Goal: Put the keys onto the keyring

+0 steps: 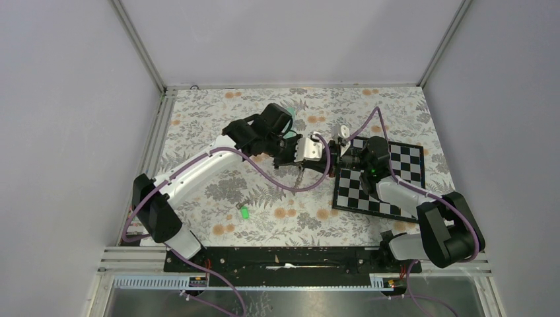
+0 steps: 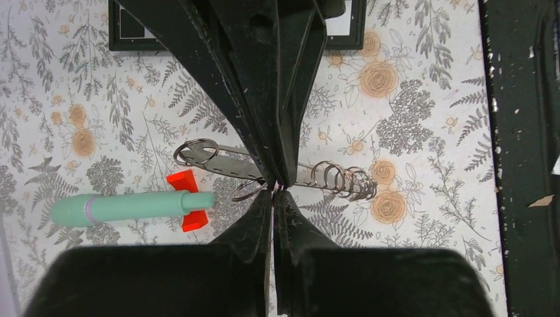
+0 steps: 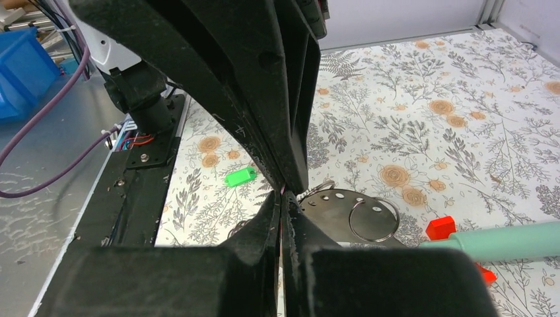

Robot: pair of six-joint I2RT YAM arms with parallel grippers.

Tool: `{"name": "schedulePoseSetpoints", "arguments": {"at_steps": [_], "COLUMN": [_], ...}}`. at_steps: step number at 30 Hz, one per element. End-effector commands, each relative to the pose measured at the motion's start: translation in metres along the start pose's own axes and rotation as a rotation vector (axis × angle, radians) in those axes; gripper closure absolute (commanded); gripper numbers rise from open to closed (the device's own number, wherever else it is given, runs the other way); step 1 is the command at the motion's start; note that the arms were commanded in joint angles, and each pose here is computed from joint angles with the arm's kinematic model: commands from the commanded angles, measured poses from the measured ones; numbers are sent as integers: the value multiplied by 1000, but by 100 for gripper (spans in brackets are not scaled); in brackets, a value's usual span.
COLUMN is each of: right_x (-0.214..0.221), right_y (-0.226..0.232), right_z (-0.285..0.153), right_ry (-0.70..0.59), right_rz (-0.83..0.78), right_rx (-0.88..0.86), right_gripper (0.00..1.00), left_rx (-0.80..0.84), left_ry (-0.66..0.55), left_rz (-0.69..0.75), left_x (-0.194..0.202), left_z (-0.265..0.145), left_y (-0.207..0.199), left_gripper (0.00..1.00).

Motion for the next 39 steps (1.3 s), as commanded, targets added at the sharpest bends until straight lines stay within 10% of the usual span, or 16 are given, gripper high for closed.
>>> {"name": "schedulePoseSetpoints", "arguments": {"at_steps": [1,13,27,39], "right_x": [-15,-51,-63,-57], "right_y": [-1,18,20,16], "right_z": [4,-3,-8,-9], "right_ry": [-22,-118,-176,-169], "right_rz": [-24,-28,0,22], "right_rx": [11,-37,-27,-13], "right_gripper": [100,100,100,100], "left_rx": [-57,-30,7,-214], "left_ry": [-150,-316,-486,-365], "left_rz": [26,-41,-126,-132], "left_x": [-29,-17,-16,8], "left_z": [-21,-29,-29,-51], "left_y": [21,18,11,27], "left_gripper": [100,69,67,53]}}
Point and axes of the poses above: each gripper's point midway between its finger pads, its own z axis out along the fingers, its own y axis along the line the jaws close on, x = y × z, the point moved 4 cm from there along -z, back along the fingers, and after that the axes turned 15 degrees about z, right-handed, at the moved point
